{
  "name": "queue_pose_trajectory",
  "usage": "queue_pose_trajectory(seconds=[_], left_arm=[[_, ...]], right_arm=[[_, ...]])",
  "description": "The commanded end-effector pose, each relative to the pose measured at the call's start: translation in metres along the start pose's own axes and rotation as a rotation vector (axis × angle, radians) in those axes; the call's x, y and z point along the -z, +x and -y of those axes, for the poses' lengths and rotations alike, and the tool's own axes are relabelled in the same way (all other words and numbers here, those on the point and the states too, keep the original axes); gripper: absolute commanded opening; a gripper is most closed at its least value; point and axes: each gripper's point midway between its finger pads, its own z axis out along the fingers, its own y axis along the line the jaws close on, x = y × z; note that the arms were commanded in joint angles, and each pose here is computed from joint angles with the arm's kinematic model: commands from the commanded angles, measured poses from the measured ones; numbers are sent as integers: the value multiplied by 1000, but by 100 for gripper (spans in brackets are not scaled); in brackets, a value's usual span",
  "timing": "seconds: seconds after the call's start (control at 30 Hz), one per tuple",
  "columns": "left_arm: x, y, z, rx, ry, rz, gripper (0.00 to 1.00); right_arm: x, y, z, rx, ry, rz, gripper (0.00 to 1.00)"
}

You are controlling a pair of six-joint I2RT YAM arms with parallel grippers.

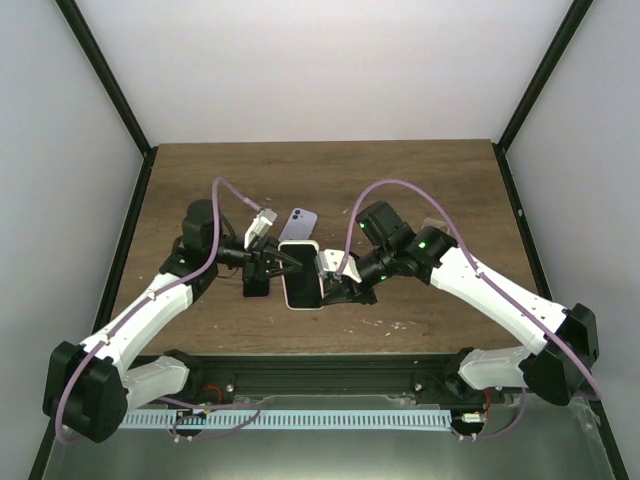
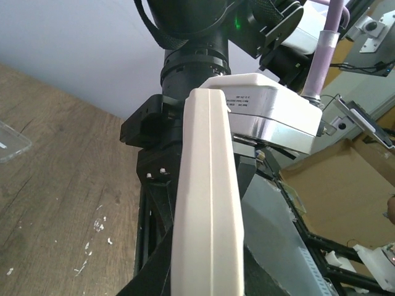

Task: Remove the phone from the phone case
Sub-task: Remove the phone case from the phone.

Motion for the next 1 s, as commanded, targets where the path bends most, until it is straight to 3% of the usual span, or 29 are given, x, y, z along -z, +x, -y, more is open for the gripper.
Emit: queue_pose_trajectory(seconds=[0.0,0.27,0.5,0.77,0.87,0.97], left_arm=[[-1,-4,9,54,44,-4,0],[-1,-5,6,67,42,-1,0],[-2,-4,4,83,45,-3,0],[-3,-3,9,77,72,-11,0],[-4,-3,9,77,75,-13,0],[-4,-2,9,80,76,-15,0]], right_arm=[[-1,-2,3,202,29,-14,19],[0,2,-4,198,12,-13,38],[-2,0,6,195,57,-9,26],[-5,6,37,193,175,-51,19],[1,3,57,131,225,-12,17],[18,-6,81,44,276,67,21]])
